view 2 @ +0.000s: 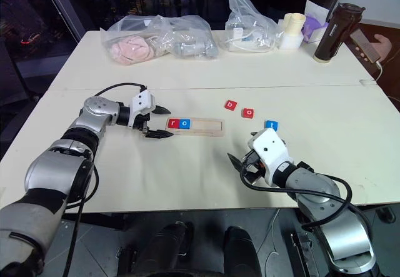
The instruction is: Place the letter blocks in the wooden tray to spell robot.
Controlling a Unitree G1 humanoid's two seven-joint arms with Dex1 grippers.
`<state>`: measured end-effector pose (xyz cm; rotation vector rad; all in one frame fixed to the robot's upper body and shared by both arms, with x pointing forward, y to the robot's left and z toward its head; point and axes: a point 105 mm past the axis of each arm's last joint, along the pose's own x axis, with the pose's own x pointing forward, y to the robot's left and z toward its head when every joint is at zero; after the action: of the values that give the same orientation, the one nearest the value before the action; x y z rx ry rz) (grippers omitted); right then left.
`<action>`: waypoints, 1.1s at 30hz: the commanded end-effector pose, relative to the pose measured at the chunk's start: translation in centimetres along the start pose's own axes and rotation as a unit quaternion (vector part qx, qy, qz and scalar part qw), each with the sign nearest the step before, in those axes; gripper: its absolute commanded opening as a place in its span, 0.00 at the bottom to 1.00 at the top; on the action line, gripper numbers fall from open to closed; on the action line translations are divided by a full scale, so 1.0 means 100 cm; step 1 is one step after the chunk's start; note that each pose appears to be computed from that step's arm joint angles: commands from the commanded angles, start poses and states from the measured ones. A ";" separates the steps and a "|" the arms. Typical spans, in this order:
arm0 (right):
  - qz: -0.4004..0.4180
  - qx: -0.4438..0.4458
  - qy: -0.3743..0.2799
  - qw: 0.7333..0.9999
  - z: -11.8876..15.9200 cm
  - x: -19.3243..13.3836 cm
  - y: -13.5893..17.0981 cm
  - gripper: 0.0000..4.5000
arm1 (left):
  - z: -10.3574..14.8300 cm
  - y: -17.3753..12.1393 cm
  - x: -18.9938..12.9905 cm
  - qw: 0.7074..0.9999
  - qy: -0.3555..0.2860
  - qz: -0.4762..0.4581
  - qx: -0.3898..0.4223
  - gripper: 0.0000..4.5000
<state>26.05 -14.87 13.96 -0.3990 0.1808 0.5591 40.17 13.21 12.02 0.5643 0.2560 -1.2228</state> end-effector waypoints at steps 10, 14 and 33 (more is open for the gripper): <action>-0.011 -0.015 -0.012 1.000 0.010 -0.012 0.007 1.00 | 0.010 0.011 0.006 1.000 0.008 0.027 -0.010 1.00; -0.016 -0.010 -0.007 1.000 0.008 -0.015 0.011 1.00 | 0.008 0.011 0.009 0.999 0.017 0.028 -0.023 1.00; -0.058 -0.001 0.022 0.998 0.002 -0.034 0.010 1.00 | -0.009 -0.011 0.034 0.997 0.058 -0.017 -0.049 1.00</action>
<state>23.05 -15.78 13.48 -0.4079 0.2537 0.4501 41.09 11.29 10.38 0.5286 0.3759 -1.1490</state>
